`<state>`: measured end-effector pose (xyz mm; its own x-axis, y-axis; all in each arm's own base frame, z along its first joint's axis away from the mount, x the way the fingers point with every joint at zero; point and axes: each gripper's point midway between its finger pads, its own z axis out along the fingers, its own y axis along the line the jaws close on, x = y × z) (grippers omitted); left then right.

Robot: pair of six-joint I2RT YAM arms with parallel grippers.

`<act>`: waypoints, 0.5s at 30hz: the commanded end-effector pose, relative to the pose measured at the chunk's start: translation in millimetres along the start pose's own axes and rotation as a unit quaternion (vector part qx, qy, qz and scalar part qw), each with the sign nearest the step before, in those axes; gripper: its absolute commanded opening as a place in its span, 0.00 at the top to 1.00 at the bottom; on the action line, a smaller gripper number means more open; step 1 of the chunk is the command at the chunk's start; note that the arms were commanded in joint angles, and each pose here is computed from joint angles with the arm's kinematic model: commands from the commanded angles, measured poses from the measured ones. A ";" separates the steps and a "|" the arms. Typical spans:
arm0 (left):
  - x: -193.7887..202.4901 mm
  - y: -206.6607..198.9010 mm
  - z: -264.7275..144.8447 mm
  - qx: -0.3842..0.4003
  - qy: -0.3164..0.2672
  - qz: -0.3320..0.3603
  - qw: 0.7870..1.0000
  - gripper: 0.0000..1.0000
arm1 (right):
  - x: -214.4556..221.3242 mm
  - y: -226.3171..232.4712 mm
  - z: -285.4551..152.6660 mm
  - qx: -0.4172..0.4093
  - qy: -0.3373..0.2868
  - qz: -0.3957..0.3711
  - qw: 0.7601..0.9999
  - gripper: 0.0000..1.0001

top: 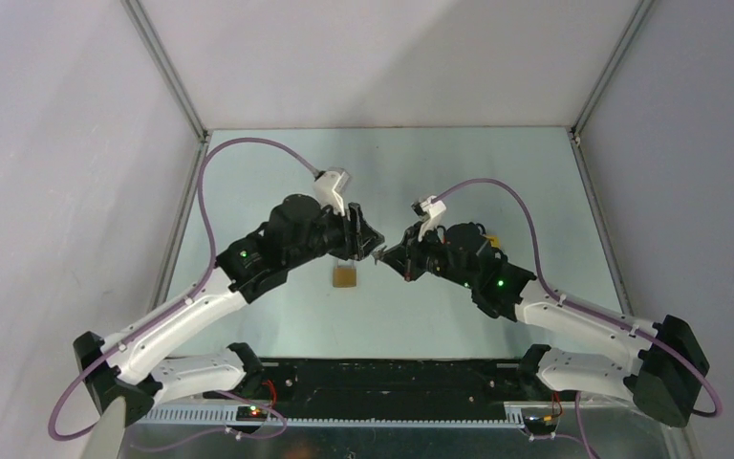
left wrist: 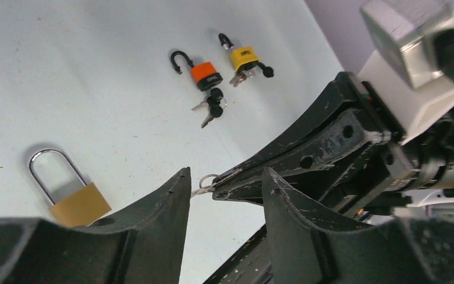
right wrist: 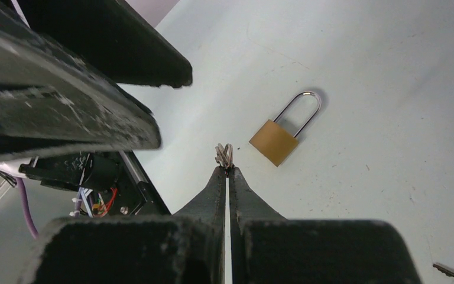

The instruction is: Unlock with the key

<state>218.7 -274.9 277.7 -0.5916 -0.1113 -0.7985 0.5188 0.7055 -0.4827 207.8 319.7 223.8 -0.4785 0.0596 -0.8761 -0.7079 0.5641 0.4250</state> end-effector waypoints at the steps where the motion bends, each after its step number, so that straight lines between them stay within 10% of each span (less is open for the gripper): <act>1: -6.2 4.7 3.7 -0.036 -0.006 0.049 0.998 0.48 | -24.3 8.2 3.0 0.002 -0.025 -0.016 1.000 1.00; 15: 4.9 -0.7 21.6 -0.069 0.000 0.040 0.997 0.48 | -25.8 5.2 6.4 0.020 -0.025 -0.021 0.999 1.00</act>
<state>222.3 -287.3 249.2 -0.5818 -0.0074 -0.8133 0.4950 0.7902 -0.3613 211.2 322.6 219.7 -0.4770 0.0305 -0.8784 -0.6965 0.5964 0.3990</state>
